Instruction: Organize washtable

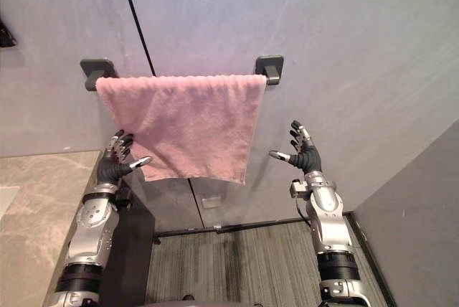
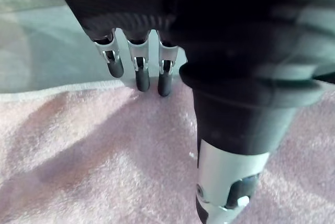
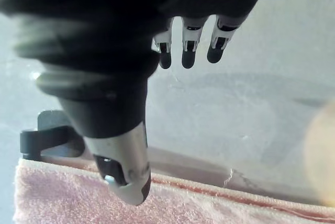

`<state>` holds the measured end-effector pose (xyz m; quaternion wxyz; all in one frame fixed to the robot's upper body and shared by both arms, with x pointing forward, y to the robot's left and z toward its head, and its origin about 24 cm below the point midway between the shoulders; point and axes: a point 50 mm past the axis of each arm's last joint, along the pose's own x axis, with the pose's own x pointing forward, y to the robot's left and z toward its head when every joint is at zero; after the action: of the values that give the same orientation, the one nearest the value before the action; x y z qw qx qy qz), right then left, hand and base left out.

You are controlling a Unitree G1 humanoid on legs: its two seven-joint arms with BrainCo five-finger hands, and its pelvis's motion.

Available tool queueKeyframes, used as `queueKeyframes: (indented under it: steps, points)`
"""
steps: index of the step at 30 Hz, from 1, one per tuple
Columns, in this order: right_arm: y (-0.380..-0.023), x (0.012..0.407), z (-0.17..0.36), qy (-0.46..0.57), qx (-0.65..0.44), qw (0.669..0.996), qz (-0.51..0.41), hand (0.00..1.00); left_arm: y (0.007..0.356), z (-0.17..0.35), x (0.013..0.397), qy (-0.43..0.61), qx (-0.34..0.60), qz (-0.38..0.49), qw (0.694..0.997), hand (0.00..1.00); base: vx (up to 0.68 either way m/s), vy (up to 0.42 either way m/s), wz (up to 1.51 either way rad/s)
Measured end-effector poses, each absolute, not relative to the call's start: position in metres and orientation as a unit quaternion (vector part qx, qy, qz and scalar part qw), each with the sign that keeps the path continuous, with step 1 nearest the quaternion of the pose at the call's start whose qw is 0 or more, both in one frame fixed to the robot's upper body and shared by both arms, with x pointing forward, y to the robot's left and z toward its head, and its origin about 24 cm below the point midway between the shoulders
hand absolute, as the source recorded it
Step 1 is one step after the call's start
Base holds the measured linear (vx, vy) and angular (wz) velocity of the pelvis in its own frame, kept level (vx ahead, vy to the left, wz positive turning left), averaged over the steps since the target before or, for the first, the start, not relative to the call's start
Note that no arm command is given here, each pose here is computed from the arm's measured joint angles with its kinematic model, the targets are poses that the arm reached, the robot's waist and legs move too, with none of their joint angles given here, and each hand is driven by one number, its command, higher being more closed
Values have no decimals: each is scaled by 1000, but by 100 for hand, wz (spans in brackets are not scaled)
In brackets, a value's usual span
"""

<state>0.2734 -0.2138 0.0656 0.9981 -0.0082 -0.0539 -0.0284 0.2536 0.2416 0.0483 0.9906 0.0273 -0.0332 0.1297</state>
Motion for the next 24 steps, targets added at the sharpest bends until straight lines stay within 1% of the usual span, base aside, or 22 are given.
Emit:
queueKeyframes:
  steps: [6, 13, 19, 21, 22, 24]
  points:
    - [-220, 262, 55, -37, -2, 998, -49, 0, 238, 46, 237, -42, 5, 137, 990, 0, -13, 1, 2]
    - [-230, 244, 45, -19, -15, 996, -83, 0, 237, 34, 217, -20, 2, 133, 991, 0, -16, -7, 8]
    - [-244, 215, 18, 42, -43, 991, -121, 0, 231, -2, 185, 57, -22, 153, 986, 0, -2, -2, 1]
    - [-244, 202, 6, 73, -56, 988, -125, 0, 230, -21, 175, 101, -29, 160, 982, 0, -12, -6, 6]
    - [-245, 190, -8, 109, -71, 983, -127, 0, 229, -38, 162, 146, -24, 162, 976, 0, -9, -5, 6]
    - [-245, 182, -19, 137, -78, 979, -127, 0, 228, -47, 155, 171, -21, 157, 972, 0, -15, -6, 5]
